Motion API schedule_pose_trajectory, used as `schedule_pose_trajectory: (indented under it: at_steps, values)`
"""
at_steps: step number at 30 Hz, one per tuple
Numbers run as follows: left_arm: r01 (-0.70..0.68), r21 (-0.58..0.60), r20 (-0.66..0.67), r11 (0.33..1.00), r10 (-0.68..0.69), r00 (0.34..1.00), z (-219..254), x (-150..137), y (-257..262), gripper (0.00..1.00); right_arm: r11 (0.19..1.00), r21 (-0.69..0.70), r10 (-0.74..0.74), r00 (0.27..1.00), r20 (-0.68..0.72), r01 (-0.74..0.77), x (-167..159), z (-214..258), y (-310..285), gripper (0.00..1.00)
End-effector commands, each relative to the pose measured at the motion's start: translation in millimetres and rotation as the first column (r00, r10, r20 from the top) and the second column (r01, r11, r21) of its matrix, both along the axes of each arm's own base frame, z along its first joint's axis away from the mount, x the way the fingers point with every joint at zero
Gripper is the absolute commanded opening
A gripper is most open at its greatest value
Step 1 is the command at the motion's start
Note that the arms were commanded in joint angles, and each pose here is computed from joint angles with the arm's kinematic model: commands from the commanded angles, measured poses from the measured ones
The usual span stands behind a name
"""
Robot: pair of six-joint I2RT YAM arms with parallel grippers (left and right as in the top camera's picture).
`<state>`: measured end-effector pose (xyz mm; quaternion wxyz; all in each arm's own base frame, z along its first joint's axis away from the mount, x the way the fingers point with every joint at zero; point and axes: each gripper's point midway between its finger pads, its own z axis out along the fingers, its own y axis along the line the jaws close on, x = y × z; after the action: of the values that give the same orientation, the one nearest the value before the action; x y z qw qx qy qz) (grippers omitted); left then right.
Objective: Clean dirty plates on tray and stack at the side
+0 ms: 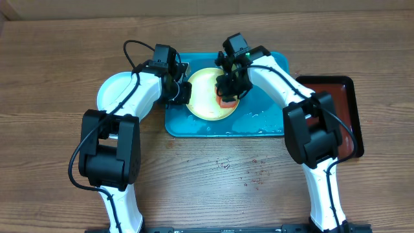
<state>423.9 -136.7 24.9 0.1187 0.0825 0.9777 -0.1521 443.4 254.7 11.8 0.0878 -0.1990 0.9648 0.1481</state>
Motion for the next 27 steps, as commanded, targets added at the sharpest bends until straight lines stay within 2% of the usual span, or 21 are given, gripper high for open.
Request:
schedule_pose_trajectory:
  at_steps: [1,7,13,18,23,25,27]
  values:
    - [0.030,-0.230,-0.059,0.973,-0.045,0.997,19,-12,-53,0.04,0.996,0.020,0.090,0.994,-0.061,-0.088,-30,-30,34,0.04]
    - [0.011,-0.273,-0.092,0.962,-0.038,0.995,22,-17,-59,0.04,0.999,0.005,0.055,0.998,-0.034,-0.054,-18,-25,29,0.04]
    - [-0.038,-0.276,-0.125,0.960,0.003,0.992,22,-18,-59,0.04,0.983,-0.164,-0.057,0.989,0.136,0.079,32,-23,-22,0.04]
    - [-0.043,-0.273,-0.124,0.961,0.009,0.992,21,-17,-58,0.04,0.953,-0.260,-0.109,0.975,0.195,0.158,50,-22,-62,0.04]
    - [-0.046,-0.265,-0.128,0.963,0.012,0.992,20,-18,-57,0.04,0.945,-0.294,-0.115,0.988,0.107,0.142,33,-26,-79,0.04]
    - [-0.065,-0.252,-0.133,0.966,0.032,0.991,19,-17,-55,0.04,0.960,-0.257,-0.105,0.994,0.034,0.110,19,-29,-72,0.04]
    - [-0.150,-0.203,-0.153,0.968,0.120,0.981,14,-13,-46,0.04,0.979,-0.191,-0.083,0.996,-0.039,0.074,3,-29,-56,0.04]
